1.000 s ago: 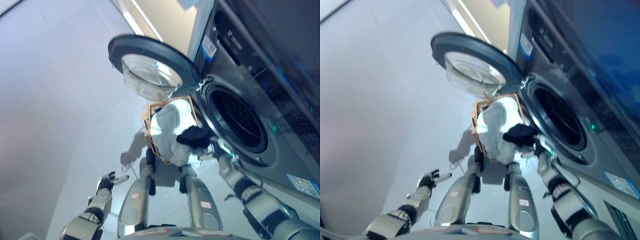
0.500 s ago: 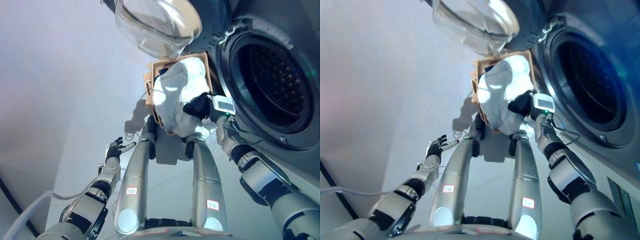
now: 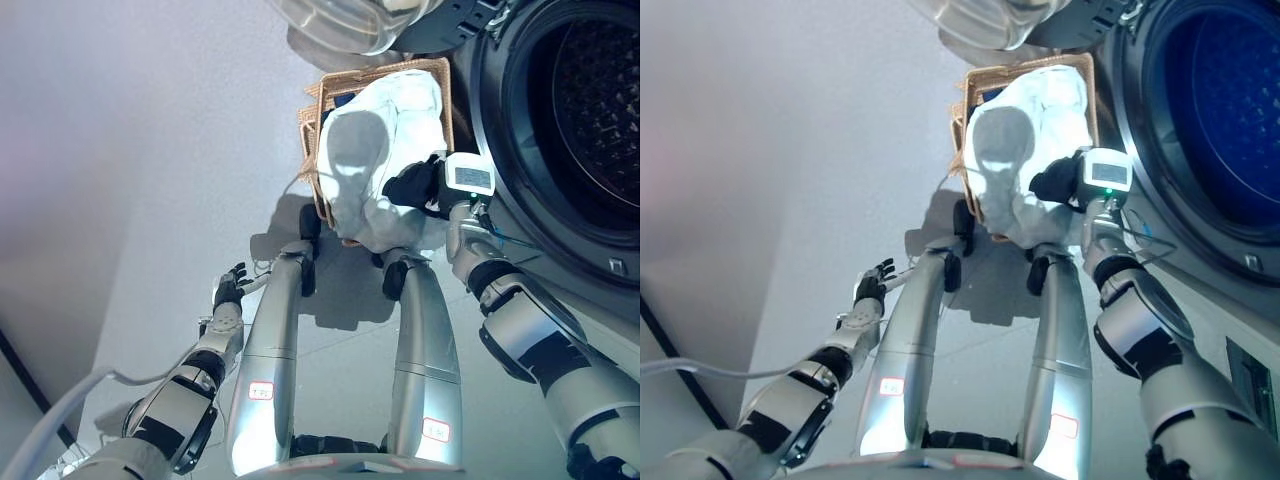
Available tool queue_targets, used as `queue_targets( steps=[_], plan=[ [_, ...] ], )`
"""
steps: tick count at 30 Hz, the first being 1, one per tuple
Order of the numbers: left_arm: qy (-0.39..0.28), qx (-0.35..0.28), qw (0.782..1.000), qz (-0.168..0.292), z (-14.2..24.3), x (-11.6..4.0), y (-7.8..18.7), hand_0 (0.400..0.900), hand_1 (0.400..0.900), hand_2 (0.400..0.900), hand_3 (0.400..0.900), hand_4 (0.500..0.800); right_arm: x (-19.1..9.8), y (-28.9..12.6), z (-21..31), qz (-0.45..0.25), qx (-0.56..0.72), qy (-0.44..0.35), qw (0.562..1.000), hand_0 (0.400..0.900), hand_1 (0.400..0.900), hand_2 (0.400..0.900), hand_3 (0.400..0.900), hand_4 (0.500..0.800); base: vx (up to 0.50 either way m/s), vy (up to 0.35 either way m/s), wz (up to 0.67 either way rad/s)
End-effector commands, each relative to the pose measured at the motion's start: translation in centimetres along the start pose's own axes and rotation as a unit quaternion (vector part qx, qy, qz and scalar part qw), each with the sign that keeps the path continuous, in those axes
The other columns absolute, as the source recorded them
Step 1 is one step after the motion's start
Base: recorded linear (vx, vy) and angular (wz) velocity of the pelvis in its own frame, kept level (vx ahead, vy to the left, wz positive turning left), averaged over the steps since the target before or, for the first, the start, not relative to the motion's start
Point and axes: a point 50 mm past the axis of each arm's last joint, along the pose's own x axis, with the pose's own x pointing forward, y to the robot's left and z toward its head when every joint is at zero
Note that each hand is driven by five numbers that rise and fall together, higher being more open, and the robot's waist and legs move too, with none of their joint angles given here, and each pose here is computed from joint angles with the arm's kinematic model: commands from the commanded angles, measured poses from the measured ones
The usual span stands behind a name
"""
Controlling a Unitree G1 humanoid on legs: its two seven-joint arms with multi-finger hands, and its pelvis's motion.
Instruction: Put the clothes in the basket into the washing machine.
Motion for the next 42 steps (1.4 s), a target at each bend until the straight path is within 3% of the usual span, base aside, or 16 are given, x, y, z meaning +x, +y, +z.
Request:
queue_targets(
  steps=[1,13,16,20,22,24,27,28,29,31,32,33,34,36,37,42],
  plan=[
    [0.031,-0.008,0.999,0.021,-2.5,-0.6,0.9,0.9,0.9,0.9,0.9,0.8,-2.6,4.3,-3.4,0.086,-0.035,0.035,0.995,0.4,0.4,0.4,0.4,0.5,0.0,0.0,0.0],
    [0.061,-0.033,0.995,0.075,-4.5,-1.0,3.5,0.9,0.9,0.9,0.9,0.8,-1.0,-1.4,-3.4,-0.083,0.203,0.027,0.975,0.4,0.4,0.4,0.4,0.5,0.006,0.008,-0.14],
    [0.077,-0.043,0.993,0.082,-5.6,-1.4,3.8,0.9,0.9,0.9,0.9,0.8,-1.5,-4.0,-3.5,-0.145,0.311,0.006,0.939,0.4,0.4,0.4,0.4,0.5,0.022,0.004,-0.18],
    [0.094,-0.051,0.991,0.086,-6.5,-1.7,3.9,0.9,0.9,0.9,0.9,0.8,-2.7,-4.5,-4.5,-0.168,0.428,0.015,0.888,0.4,0.4,0.4,0.4,0.5,0.016,-0.006,-0.1],
    [0.104,-0.058,0.989,0.088,-6.8,-1.8,3.9,0.9,0.9,0.9,0.9,0.8,-3.7,-3.6,-4.8,-0.164,0.531,0.035,0.831,0.4,0.4,0.4,0.4,0.5,0.015,-0.018,-0.07],
    [0.106,-0.055,0.989,0.088,-6.8,-1.8,4.1,0.9,0.9,0.9,0.9,0.8,-3.8,-3.7,-4.9,-0.166,0.546,0.036,0.82,0.4,0.4,0.4,0.4,0.5,0.012,-0.012,-0.06],
    [0.116,-0.064,0.987,0.094,-7.2,-1.9,4.5,0.9,0.9,0.9,0.9,0.8,-4.3,-3.0,-4.7,-0.157,0.647,0.049,0.745,0.4,0.4,0.4,0.4,0.5,0.015,-0.009,-0.06],
    [0.122,-0.069,0.986,0.095,-7.5,-1.9,4.5,0.9,0.9,0.9,0.9,0.8,-4.6,-2.1,-4.6,-0.162,0.74,0.078,0.648,0.4,0.4,0.4,0.4,0.5,0.019,-0.01,-0.05],
    [0.121,-0.069,0.986,0.095,-7.4,-1.9,4.5,0.9,0.9,0.9,0.9,0.8,-4.6,-2.1,-4.6,-0.162,0.74,0.077,0.648,0.4,0.4,0.4,0.4,0.5,0.025,-0.007,-0.06],
    [0.124,-0.072,0.985,0.093,-7.3,-1.8,4.4,0.9,0.9,0.9,0.9,0.8,-4.3,-1.6,-3.3,-0.154,0.839,0.098,0.512,0.4,0.4,0.4,0.4,0.5,0.029,-0.01,-0.09],
    [0.124,-0.073,0.985,0.092,-7.2,-1.8,4.3,0.9,0.9,0.9,0.9,0.8,-4.1,-1.8,-3.0,-0.157,0.859,0.101,0.477,0.4,0.4,0.4,0.4,0.5,0.017,-0.011,-0.06],
    [0.123,-0.074,0.985,0.093,-7.1,-1.8,4.3,0.9,0.9,0.9,0.9,0.8,-4.0,-1.8,-3.0,-0.157,0.859,0.1,0.476,0.4,0.4,0.4,0.4,0.5,0.0,0.0,0.0],
    [0.123,-0.073,0.986,0.087,-7.0,-1.7,4.0,0.9,0.9,0.9,0.9,0.8,-3.2,-2.5,-2.2,-0.16,0.887,0.101,0.421,0.4,0.4,0.4,0.4,0.5,0.0,0.0,0.0],
    [0.121,-0.074,0.986,0.084,-6.8,-1.6,3.8,0.9,0.9,0.9,0.9,0.8,-2.7,-3.2,-2.0,-0.172,0.897,0.104,0.394,0.4,0.4,0.4,0.4,0.5,0.005,-0.003,0.02],
    [0.119,-0.075,0.987,0.075,-6.8,-1.7,3.4,0.9,0.9,0.9,0.9,0.8,-1.6,-5.0,-2.1,-0.196,0.91,0.107,0.35,0.4,0.4,0.4,0.4,0.5,0.003,-0.005,0.03],
    [0.118,-0.076,0.988,0.063,-6.8,-1.8,2.8,0.9,0.9,0.9,0.9,0.8,0.7,-9.1,-4.3,-0.255,0.914,0.121,0.292,0.4,0.4,0.4,0.4,0.5,0.011,-0.004,0.01]
  ],
)
